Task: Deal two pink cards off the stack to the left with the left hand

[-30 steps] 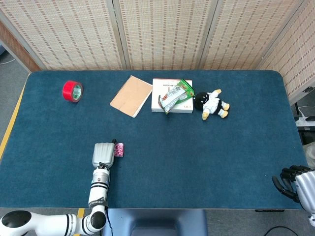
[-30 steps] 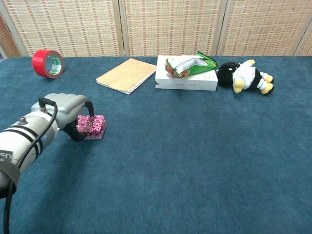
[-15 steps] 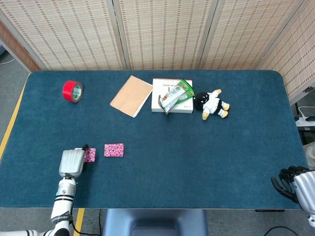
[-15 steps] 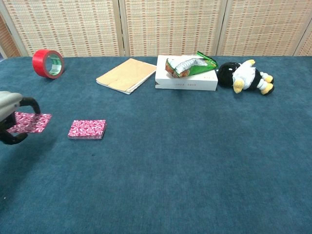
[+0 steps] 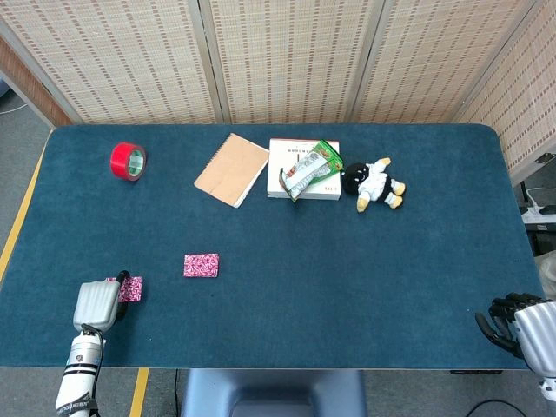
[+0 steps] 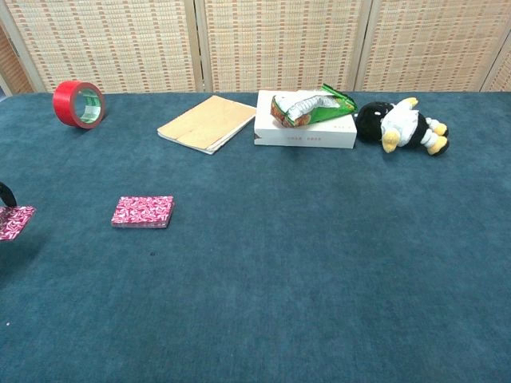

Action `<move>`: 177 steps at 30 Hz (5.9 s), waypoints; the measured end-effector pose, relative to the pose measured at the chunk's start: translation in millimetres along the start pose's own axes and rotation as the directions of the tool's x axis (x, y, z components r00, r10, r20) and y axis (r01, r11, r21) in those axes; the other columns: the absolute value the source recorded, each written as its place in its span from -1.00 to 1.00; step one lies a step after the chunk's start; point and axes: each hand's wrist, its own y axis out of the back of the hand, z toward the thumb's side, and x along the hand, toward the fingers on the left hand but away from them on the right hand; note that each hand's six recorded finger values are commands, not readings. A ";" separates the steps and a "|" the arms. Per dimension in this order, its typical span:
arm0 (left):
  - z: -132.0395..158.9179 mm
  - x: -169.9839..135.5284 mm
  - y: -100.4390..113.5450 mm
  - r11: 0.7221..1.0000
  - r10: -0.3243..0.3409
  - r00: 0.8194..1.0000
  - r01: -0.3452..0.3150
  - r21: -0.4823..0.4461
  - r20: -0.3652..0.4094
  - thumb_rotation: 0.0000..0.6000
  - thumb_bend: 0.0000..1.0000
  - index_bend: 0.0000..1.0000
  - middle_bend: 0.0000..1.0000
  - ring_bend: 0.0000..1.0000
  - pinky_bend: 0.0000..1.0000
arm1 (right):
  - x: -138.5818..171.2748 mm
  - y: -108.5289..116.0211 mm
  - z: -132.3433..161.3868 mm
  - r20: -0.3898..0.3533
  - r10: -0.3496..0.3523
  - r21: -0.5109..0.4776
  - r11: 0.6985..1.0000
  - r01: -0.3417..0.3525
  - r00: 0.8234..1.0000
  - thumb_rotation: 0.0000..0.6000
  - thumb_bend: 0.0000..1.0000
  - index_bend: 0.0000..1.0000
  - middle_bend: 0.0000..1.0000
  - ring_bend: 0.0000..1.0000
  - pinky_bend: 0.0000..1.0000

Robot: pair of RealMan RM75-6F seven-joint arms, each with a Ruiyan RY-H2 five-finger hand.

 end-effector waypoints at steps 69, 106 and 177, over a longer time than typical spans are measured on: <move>160.2 71.3 13.4 0.996 -0.082 0.993 0.078 0.045 0.081 1.00 -0.28 -0.56 1.00 1.00 1.00 | -1.4 -2.4 0.0 -0.006 0.021 0.006 1.000 -0.021 1.000 1.00 -0.39 0.98 0.66 0.46 0.56; 158.2 62.7 29.4 1.000 -0.022 0.994 0.021 0.013 0.110 1.00 -0.26 0.00 1.00 1.00 1.00 | -1.4 -2.5 0.0 -0.008 0.024 0.003 1.000 -0.024 1.000 1.00 -0.39 0.98 0.66 0.46 0.56; 41.2 98.0 5.9 0.986 -0.053 0.999 0.054 0.158 -0.006 1.00 -0.26 -0.77 1.00 1.00 1.00 | -1.3 -4.7 0.9 -0.013 0.038 0.005 0.999 -0.038 0.999 1.00 -0.39 0.98 0.66 0.46 0.56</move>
